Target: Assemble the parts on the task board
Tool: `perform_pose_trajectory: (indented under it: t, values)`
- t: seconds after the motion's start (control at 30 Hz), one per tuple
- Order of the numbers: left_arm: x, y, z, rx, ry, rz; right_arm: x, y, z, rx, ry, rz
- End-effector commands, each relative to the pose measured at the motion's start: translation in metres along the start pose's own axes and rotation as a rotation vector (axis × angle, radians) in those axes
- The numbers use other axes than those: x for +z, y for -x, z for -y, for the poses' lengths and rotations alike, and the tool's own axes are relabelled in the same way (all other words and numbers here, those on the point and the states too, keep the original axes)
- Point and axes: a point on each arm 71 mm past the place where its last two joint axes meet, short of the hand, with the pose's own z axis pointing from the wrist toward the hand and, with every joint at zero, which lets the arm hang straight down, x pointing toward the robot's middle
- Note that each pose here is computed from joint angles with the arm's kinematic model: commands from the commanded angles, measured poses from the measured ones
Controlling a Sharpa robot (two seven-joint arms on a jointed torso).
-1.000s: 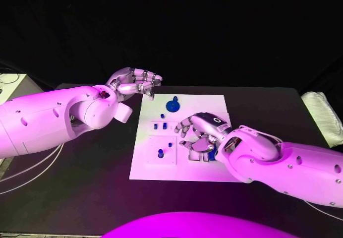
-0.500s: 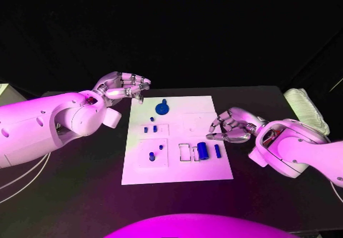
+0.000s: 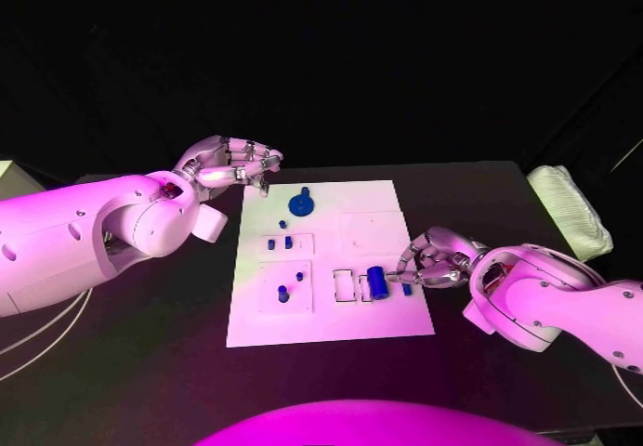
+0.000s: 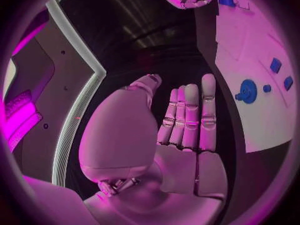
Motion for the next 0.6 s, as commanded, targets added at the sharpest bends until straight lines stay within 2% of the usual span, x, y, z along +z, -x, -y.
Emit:
perform_pose_trajectory:
  t: [0.03,0.37,0.6]
  values:
    - [-0.0004,-0.0021,0.0011,0.014,-0.009,-0.009,0.005,-0.002,0.004,-0.032,-0.049,0.055]
    - [-0.0023,-0.0024,0.0013,0.015,-0.005,-0.013,0.019,-0.015,-0.002,-0.037,-0.052,0.066]
    - [-0.0028,-0.0026,0.0011,0.016,0.0,-0.017,0.026,-0.027,-0.007,-0.061,-0.053,0.024]
